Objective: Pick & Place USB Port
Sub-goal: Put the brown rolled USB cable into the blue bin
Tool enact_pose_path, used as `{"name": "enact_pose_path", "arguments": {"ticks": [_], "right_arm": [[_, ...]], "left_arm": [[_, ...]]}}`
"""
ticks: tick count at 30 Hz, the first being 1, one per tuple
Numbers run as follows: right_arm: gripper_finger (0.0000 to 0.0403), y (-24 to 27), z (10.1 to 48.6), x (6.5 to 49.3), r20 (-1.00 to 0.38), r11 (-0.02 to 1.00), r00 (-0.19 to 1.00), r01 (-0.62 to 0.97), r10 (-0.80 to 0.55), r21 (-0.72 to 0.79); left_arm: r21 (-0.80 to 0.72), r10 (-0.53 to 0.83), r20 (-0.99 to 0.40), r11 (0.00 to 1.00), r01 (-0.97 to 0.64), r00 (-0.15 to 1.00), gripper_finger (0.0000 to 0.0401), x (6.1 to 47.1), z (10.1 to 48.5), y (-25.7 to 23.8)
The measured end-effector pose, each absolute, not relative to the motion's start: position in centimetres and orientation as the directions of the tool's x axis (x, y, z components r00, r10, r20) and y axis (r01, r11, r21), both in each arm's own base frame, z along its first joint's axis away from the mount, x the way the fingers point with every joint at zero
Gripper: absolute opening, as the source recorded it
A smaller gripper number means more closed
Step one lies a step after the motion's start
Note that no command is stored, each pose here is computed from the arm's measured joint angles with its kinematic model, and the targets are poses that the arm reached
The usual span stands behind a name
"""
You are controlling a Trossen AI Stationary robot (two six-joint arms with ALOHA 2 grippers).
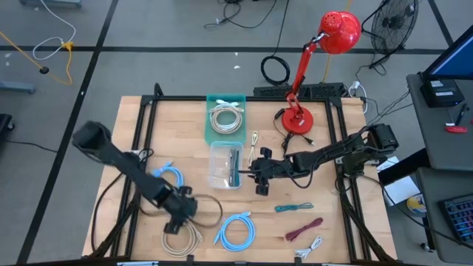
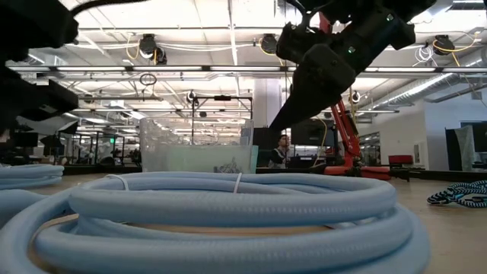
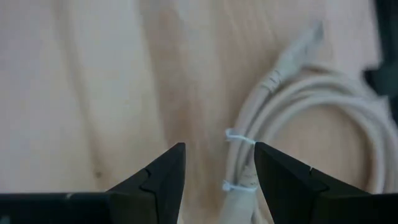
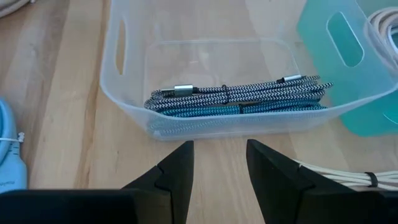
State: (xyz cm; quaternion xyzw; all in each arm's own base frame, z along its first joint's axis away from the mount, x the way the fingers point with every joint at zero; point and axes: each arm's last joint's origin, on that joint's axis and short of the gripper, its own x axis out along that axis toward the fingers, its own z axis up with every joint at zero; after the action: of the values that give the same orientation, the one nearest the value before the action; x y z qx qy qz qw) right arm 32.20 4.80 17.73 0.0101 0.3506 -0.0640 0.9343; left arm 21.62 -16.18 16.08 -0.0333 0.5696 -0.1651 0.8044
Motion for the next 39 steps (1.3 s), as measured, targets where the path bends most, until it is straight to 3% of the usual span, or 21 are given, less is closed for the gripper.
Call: {"name": "enact_pose_path", "arguments": {"ticks": [7, 17, 32, 39], "right_arm": [[0.0139, 4.4, 17.6, 32.2, -0.661, 0.989, 0.741, 0.147, -0.119, -0.014], [0.0139, 3.8, 15.9, 31.2, -0.667, 0.985, 0.733, 0.172, -0.13, -0.002], [0.0139, 3.2, 15.9, 31.2, -0.669, 0.98, 0.729, 0.2, -0.143, 0.008], [0.0139, 3.2, 15.9, 31.2, -0.67, 0.98, 0.728, 0.199, -0.143, 0.007]], "left_arm": [[-0.095, -0.127, -0.989, 0.942, 0.323, 0.081, 0.0195, 24.4, 17.8, -18.8], [-0.164, -0.171, -0.985, 0.95, 0.265, 0.006, 0.0195, 23.9, 18.0, -19.5], [-0.097, -0.121, -0.99, 0.955, 0.28, 0.072, 0.0195, 23.8, 16.7, -20.9], [-0.125, -0.161, -0.981, 0.952, 0.281, 0.111, 0.0195, 23.4, 14.4, -20.5]]}}
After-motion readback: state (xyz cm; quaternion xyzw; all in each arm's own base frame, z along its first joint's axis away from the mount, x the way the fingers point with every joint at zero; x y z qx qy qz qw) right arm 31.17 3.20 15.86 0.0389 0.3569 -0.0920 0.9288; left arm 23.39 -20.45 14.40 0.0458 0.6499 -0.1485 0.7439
